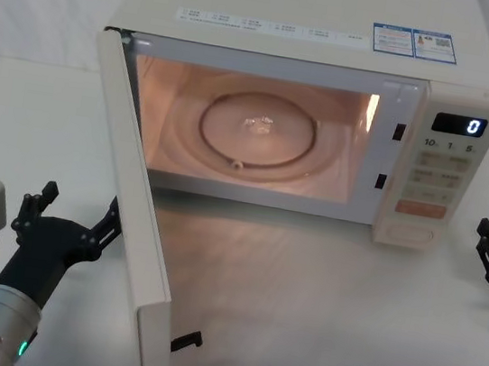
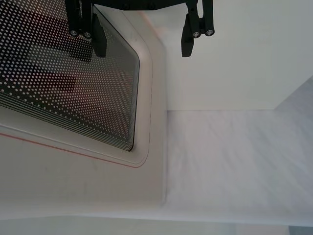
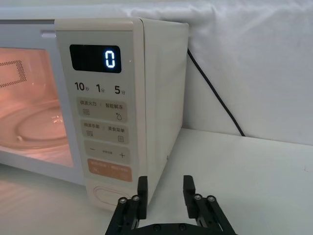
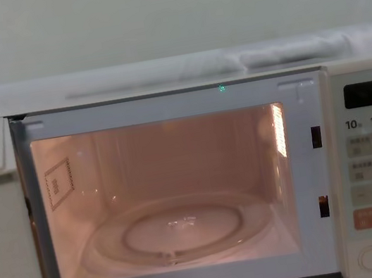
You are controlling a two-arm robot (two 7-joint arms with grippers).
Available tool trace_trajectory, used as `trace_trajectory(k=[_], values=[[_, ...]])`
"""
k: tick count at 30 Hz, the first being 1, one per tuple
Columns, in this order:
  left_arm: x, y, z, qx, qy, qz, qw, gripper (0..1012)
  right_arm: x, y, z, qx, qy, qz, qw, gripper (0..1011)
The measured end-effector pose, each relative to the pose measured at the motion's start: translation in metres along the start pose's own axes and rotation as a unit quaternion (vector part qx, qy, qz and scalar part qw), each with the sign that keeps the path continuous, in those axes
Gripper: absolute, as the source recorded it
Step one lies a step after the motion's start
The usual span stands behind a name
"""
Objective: Press the button to open the microwave door with one hand; close the microwave door with the other hand.
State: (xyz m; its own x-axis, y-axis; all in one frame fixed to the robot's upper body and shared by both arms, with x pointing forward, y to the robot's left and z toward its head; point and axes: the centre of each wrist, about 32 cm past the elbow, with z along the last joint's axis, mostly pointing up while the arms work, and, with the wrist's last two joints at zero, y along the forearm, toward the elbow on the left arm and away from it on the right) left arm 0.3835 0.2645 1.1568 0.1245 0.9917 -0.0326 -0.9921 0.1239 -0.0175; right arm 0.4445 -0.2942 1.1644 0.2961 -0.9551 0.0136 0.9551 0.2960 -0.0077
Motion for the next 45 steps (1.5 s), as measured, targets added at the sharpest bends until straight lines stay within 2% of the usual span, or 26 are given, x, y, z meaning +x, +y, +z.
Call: trace_trajectory(k=[3, 4, 5, 7, 10, 11, 13, 17, 20, 45], values=[[0.0000, 0.0000, 0.0000, 0.000, 0.000, 0.000, 1.0000, 1001, 0.0000, -0.0001, 0.0000, 0.000, 0.000, 0.000, 1.0000, 506], [0.0000, 0.0000, 0.0000, 0.000, 0.000, 0.000, 1.0000, 1001, -0.0001, -0.0001, 0.0000, 0.000, 0.000, 0.000, 1.0000, 567], [0.0000, 0.0000, 0.0000, 0.000, 0.000, 0.000, 1.0000, 1001, -0.0001, -0.0001, 0.0000, 0.000, 0.000, 0.000, 1.0000, 567], [0.0000, 0.0000, 0.0000, 0.000, 0.000, 0.000, 1.0000, 1001, -0.0002, -0.0001, 0.0000, 0.000, 0.000, 0.000, 1.0000, 668], [0.0000, 0.0000, 0.0000, 0.000, 0.000, 0.000, 1.0000, 1001, -0.0002, -0.0002, 0.0000, 0.000, 0.000, -0.001, 1.0000, 730], [0.0000, 0.0000, 0.0000, 0.000, 0.000, 0.000, 1.0000, 1001, -0.0003, -0.0002, -0.0001, 0.000, 0.000, -0.001, 1.0000, 786], [0.0000, 0.0000, 0.0000, 0.000, 0.000, 0.000, 1.0000, 1001, -0.0003, -0.0002, -0.0001, 0.000, 0.000, -0.001, 1.0000, 822], [0.0000, 0.0000, 0.0000, 0.000, 0.000, 0.000, 1.0000, 1001, -0.0003, -0.0002, -0.0001, 0.000, -0.001, -0.001, 1.0000, 961], [0.0000, 0.0000, 0.0000, 0.000, 0.000, 0.000, 1.0000, 1001, -0.0003, -0.0002, -0.0001, 0.000, -0.001, -0.001, 1.0000, 1002], [0.0000, 0.0000, 0.0000, 0.000, 0.000, 0.000, 1.0000, 1001, -0.0003, -0.0001, -0.0001, 0.000, -0.001, -0.001, 1.0000, 1002]])
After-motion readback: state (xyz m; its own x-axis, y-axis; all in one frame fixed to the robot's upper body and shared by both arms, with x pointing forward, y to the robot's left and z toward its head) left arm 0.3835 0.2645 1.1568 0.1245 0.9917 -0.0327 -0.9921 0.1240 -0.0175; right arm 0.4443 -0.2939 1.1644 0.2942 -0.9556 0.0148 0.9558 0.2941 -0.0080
